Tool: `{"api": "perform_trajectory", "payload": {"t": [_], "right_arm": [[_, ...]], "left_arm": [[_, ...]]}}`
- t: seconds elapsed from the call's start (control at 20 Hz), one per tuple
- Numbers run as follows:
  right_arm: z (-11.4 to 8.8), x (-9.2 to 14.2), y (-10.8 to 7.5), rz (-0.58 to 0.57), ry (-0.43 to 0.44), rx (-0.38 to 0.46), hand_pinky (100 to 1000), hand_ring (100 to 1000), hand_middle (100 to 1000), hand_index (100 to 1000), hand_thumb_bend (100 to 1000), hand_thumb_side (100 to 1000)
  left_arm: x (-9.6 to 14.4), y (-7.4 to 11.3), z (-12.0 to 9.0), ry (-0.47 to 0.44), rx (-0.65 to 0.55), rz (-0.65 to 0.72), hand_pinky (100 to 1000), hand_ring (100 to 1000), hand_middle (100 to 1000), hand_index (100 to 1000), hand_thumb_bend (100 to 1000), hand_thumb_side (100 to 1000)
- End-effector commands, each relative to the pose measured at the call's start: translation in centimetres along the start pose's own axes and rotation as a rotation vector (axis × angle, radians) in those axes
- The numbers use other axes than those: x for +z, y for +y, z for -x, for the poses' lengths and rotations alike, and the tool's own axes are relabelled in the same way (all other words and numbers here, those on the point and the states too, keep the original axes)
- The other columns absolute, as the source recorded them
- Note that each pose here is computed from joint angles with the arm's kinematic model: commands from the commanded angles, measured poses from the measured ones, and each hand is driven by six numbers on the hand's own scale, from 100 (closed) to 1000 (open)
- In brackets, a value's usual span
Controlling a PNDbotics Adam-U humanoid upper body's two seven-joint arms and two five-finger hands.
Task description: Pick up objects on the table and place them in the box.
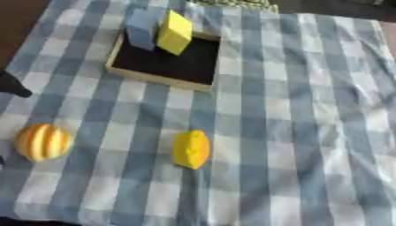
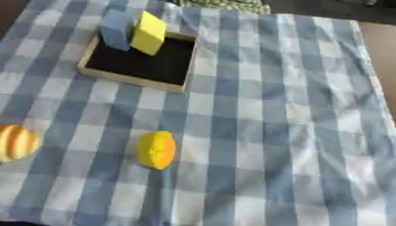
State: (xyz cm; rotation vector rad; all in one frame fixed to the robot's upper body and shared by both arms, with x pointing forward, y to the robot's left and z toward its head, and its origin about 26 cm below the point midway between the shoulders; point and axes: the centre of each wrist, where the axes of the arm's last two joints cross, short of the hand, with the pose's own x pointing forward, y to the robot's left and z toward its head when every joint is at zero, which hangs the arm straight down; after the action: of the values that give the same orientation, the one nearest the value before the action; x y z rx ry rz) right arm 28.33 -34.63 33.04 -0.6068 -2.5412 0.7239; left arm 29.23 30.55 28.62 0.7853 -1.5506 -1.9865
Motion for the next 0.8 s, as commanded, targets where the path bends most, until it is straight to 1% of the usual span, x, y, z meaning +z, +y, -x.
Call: {"api": "perform_trajectory", "payload": {"t": [0.05,0.25,0.45,0.5,0.55,0.6,0.8], "right_arm": [[-0.6,-0.5,-0.6,0.001,-0.022,0.022,947,903,557,713,100,424],[-0.5,-0.5,-0.6,0.0,-0.019,0.016,948,903,556,712,100,431],[-0.5,-0.5,-0.5,0.001,-0.016,0.011,948,903,555,712,100,436],[-0.5,-0.5,-0.5,0.0,-0.016,0.011,948,903,554,712,100,437],[-0.5,-0.5,-0.5,0.001,-0.014,0.011,949,903,554,712,100,438],[-0.4,-0.4,-0.5,0.003,-0.012,0.01,949,903,554,712,100,441],[-0.3,-0.3,-0.4,0.007,-0.004,0.006,951,903,552,711,100,454]], "left_arm": [[0.3,0.6,-0.2,0.039,-0.05,0.032,923,837,754,864,648,247],[0.0,0.1,-0.3,0.073,-0.066,0.068,921,841,760,868,678,270],[-0.3,-0.6,0.2,0.099,-0.081,0.097,918,846,770,871,719,299],[-0.4,-0.8,0.4,0.107,-0.086,0.103,915,848,774,871,751,314],[-0.4,-1.0,0.6,0.117,-0.095,0.11,913,849,775,871,787,282],[-0.5,-1.2,0.8,0.125,-0.106,0.117,911,850,777,870,785,329],[-0.6,-2.2,1.6,0.149,-0.14,0.143,899,843,771,862,833,348]]}}
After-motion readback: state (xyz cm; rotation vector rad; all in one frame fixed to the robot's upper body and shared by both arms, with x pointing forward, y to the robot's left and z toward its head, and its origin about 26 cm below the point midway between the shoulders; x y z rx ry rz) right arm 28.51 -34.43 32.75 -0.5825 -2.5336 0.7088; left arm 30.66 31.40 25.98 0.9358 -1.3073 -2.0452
